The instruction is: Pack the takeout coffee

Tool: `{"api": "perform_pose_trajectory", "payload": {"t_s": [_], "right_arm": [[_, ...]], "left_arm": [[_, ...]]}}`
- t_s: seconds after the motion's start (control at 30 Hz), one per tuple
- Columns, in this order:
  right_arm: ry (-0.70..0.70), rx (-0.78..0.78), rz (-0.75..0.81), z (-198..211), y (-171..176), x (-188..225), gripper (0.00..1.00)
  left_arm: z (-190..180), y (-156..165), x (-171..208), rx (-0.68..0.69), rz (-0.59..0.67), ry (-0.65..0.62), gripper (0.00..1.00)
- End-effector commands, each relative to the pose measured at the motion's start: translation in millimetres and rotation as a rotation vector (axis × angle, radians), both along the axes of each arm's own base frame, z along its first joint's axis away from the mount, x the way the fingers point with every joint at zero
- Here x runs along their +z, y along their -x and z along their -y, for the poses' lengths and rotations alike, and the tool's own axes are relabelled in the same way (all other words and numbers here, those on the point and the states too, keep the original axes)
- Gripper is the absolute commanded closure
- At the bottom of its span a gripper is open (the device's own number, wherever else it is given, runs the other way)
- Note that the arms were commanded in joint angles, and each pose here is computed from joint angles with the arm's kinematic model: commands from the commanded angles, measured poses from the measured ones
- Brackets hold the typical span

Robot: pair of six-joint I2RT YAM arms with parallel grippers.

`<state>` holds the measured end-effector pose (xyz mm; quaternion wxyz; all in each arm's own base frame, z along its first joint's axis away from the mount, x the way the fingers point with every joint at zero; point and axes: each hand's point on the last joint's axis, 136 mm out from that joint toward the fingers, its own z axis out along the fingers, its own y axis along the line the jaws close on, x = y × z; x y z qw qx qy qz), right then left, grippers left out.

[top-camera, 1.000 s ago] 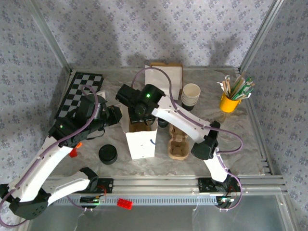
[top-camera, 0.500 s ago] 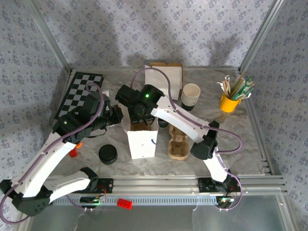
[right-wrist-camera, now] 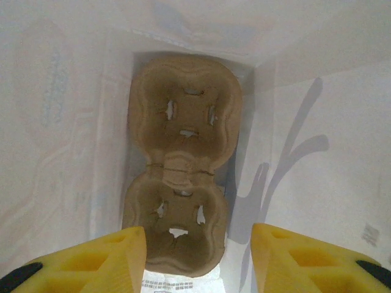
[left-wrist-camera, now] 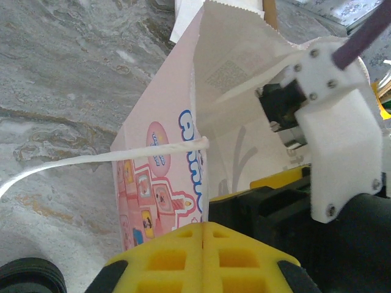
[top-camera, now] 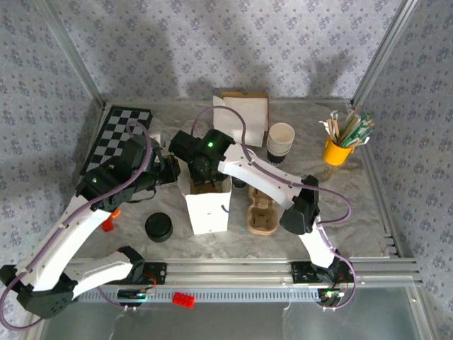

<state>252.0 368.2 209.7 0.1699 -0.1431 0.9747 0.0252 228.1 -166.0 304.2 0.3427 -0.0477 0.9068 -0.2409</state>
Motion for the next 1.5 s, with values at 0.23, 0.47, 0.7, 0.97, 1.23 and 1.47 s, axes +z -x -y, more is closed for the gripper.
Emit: {"api": "perform_pose_trajectory", "payload": {"t_s": [0.23,0.47,0.7,0.97,1.23,1.47], "right_arm": [[0.009,-0.004,-0.007,1,-6,-19,0.50],[-0.063,0.018,0.018,-10,-5,0,0.48],[-0.063,0.034,-0.014,-19,-5,-13,0.60],[-0.031,0.020,-0.037,-13,-1,-28,0.69],[-0.049,0.004,-0.050,-15,-6,-49,0.70],[-0.047,0.008,-0.065,-19,-11,-72,0.70]], "left_arm": [[2,4,10,-0.017,0.020,0.023,1.00],[2,1,10,-0.005,0.027,0.028,1.00],[-5,1,13,0.021,0.043,0.024,1.00],[-10,1,14,0.051,0.053,0.029,1.00],[-12,0,11,0.069,0.053,0.036,1.00],[-11,0,12,0.068,0.056,0.047,1.00]]}}
